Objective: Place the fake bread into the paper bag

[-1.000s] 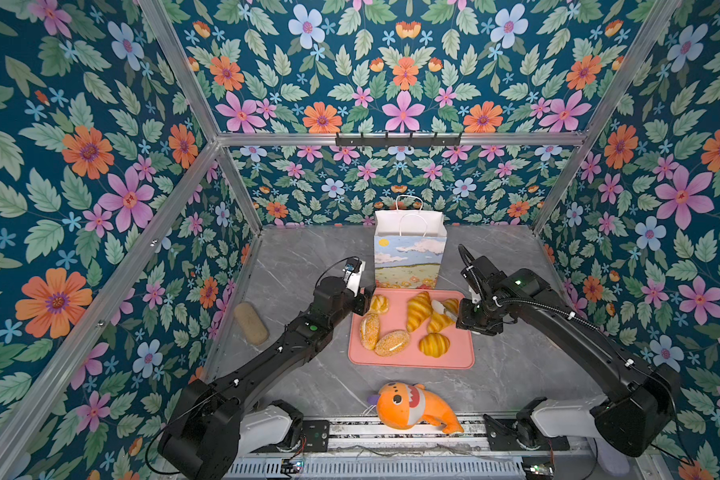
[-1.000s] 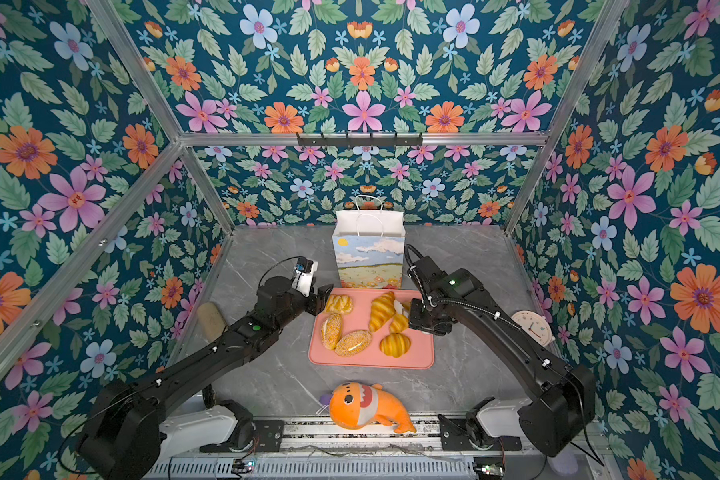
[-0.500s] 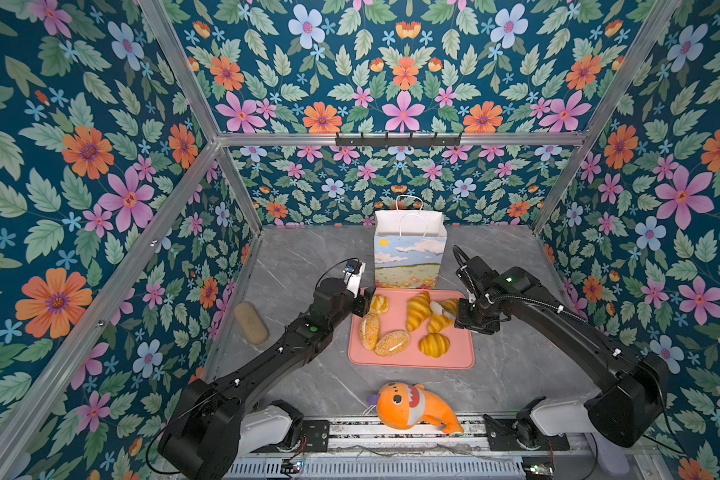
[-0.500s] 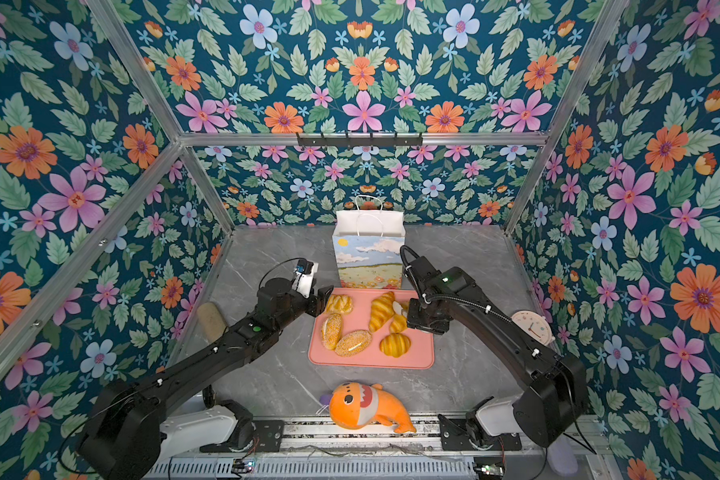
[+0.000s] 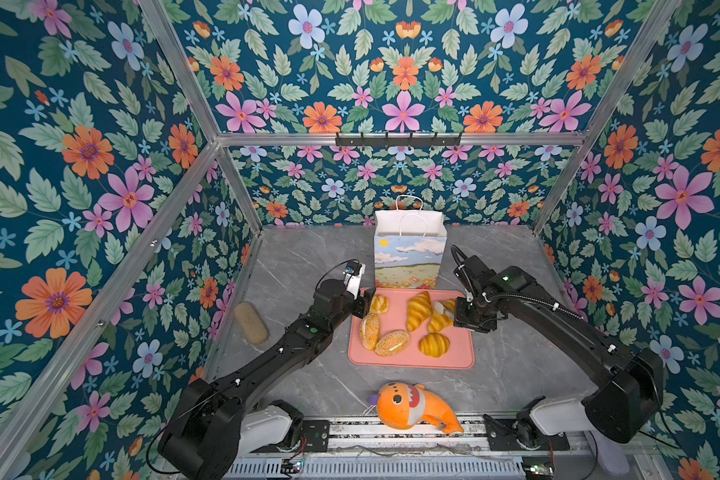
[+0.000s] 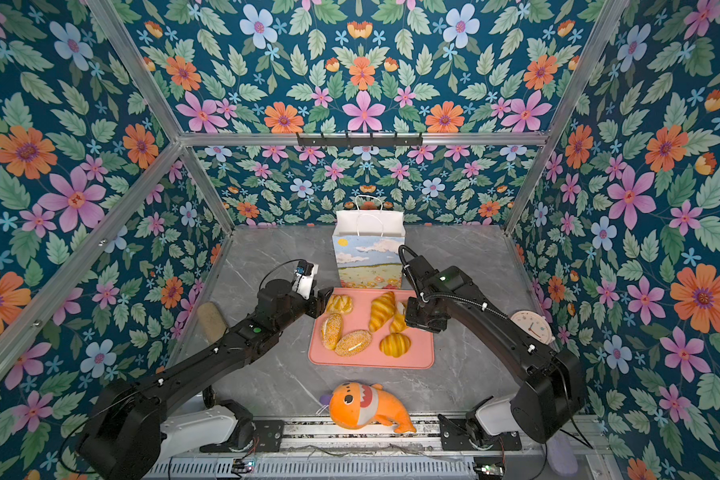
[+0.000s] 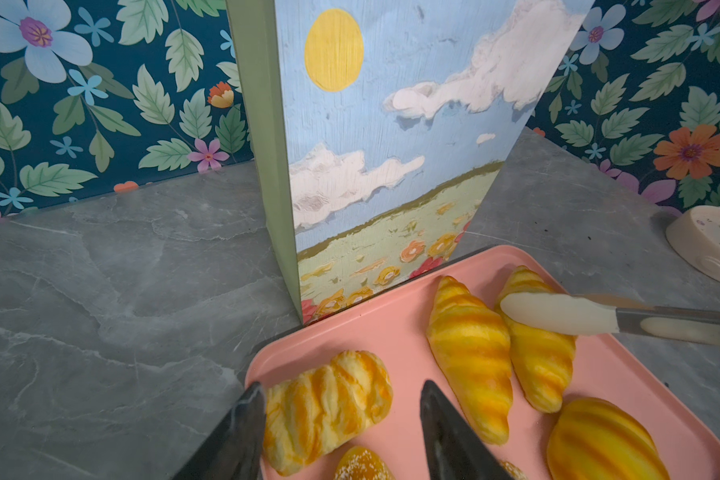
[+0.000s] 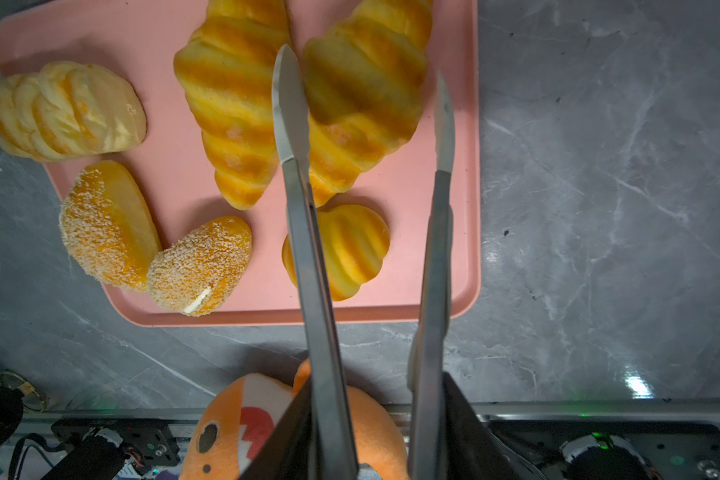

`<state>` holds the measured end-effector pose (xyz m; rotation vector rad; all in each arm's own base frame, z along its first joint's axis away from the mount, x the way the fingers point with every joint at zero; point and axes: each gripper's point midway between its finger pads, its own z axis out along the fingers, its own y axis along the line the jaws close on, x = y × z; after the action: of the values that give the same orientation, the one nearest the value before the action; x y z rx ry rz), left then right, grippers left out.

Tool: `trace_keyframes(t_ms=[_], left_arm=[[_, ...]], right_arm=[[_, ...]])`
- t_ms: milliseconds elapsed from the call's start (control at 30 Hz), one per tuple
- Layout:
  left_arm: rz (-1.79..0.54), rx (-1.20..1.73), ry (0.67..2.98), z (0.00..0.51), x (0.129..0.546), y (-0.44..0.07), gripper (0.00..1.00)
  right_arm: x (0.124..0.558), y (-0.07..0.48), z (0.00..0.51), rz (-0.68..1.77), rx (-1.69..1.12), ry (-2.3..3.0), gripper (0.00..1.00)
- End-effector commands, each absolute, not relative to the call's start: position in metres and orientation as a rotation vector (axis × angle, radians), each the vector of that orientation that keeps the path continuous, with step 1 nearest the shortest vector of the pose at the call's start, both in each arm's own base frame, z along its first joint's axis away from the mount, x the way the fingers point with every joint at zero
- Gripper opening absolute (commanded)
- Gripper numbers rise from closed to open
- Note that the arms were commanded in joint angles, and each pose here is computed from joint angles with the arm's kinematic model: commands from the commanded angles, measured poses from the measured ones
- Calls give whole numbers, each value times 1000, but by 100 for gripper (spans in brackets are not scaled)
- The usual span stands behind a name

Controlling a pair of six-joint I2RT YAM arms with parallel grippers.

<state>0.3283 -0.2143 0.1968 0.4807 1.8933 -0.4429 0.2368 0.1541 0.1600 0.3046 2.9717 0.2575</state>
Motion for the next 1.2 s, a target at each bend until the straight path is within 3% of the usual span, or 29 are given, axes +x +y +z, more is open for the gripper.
trace_keyframes(t_ms=[0, 467, 933, 1167], left_arm=[[-460, 470, 1865, 204, 330, -216, 60], [-463, 469, 1869, 201, 331, -217, 60], [-452, 472, 1869, 202, 331, -216, 60], [-520, 487, 1852, 231, 329, -226, 60]], right_arm=[[242, 156, 161, 263, 324, 2959, 42], [248, 161, 161, 256, 325, 2967, 43], [248, 159, 159, 234, 303, 2979, 30], [245, 148, 184, 208, 216, 2917, 28]])
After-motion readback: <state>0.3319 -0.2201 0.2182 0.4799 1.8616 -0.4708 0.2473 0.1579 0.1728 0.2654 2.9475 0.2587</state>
